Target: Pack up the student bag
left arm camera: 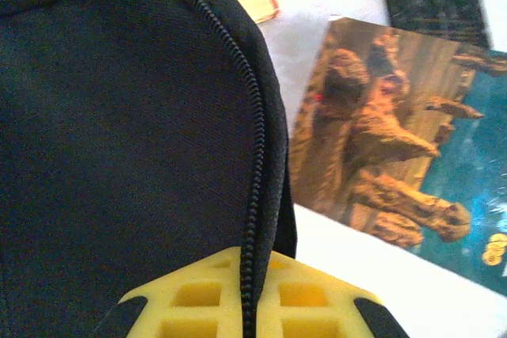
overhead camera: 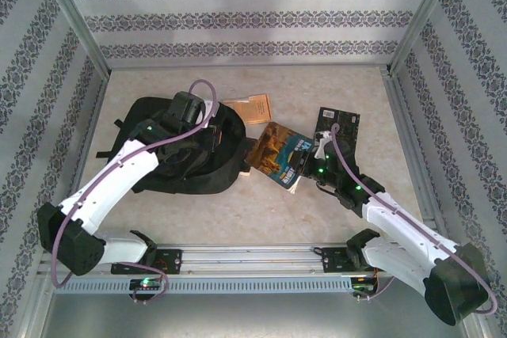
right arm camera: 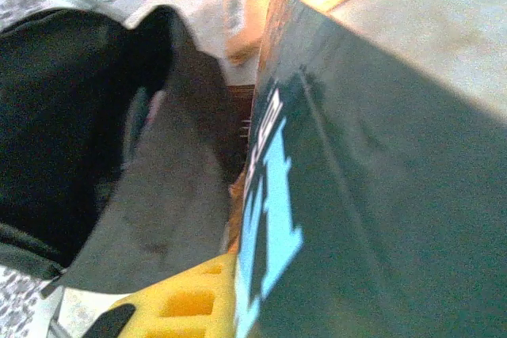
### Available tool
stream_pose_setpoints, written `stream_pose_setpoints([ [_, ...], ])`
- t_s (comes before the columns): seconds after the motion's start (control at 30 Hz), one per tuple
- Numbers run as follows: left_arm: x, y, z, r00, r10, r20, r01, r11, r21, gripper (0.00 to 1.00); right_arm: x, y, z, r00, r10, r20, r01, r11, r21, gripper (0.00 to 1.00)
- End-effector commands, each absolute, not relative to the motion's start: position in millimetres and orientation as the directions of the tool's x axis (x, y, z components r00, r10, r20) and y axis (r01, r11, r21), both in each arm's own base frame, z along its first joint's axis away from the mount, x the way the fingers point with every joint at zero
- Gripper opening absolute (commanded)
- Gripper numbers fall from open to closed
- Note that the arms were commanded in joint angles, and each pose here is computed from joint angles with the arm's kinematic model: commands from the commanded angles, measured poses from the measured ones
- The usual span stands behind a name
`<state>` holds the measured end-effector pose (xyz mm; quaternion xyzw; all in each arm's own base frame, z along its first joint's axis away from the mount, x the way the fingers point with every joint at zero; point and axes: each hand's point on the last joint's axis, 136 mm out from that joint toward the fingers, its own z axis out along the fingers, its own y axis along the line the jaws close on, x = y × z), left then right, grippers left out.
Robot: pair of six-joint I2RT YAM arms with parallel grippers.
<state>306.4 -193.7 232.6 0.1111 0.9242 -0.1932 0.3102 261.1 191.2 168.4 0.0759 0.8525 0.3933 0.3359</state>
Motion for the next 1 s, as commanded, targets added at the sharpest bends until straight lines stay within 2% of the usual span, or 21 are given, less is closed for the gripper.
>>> stream_pose_setpoints([
  [0.0, 302, -221, 264, -0.758, -0.007, -0.653, 0.379, 0.810, -0.448, 0.00, 262, 213, 233, -0.682, 0.340, -0.648, -0.347, 0.630, 0.695, 0.00],
  [0.2, 293, -215, 287, -0.708, -0.112, -0.697, 0.376, 0.776, -0.506, 0.00, 249, 220, 277, -0.612, 0.312, -0.727, -0.455, 0.613, 0.646, 0.00],
  [0.33, 290, -209, 298, -0.664, -0.211, -0.717, 0.362, 0.749, -0.555, 0.00, 244, 215, 294, -0.583, 0.371, -0.723, -0.460, 0.583, 0.670, 0.00],
  [0.6, 288, -190, 297, -0.605, -0.406, -0.686, 0.302, 0.680, -0.668, 0.00, 245, 248, 283, -0.747, 0.356, -0.561, -0.394, 0.443, 0.805, 0.00],
  [0.73, 284, -190, 288, -0.618, -0.419, -0.665, 0.295, 0.661, -0.690, 0.00, 257, 266, 271, -0.815, 0.342, -0.467, -0.322, 0.403, 0.857, 0.00],
  [0.87, 283, -189, 268, -0.666, -0.362, -0.652, 0.262, 0.705, -0.659, 0.18, 261, 297, 281, -0.895, 0.269, -0.356, -0.293, 0.250, 0.923, 0.00],
  [0.97, 285, -183, 255, -0.698, -0.281, -0.658, 0.230, 0.783, -0.578, 0.35, 259, 312, 291, -0.901, 0.230, -0.368, -0.323, 0.211, 0.923, 0.00],
])
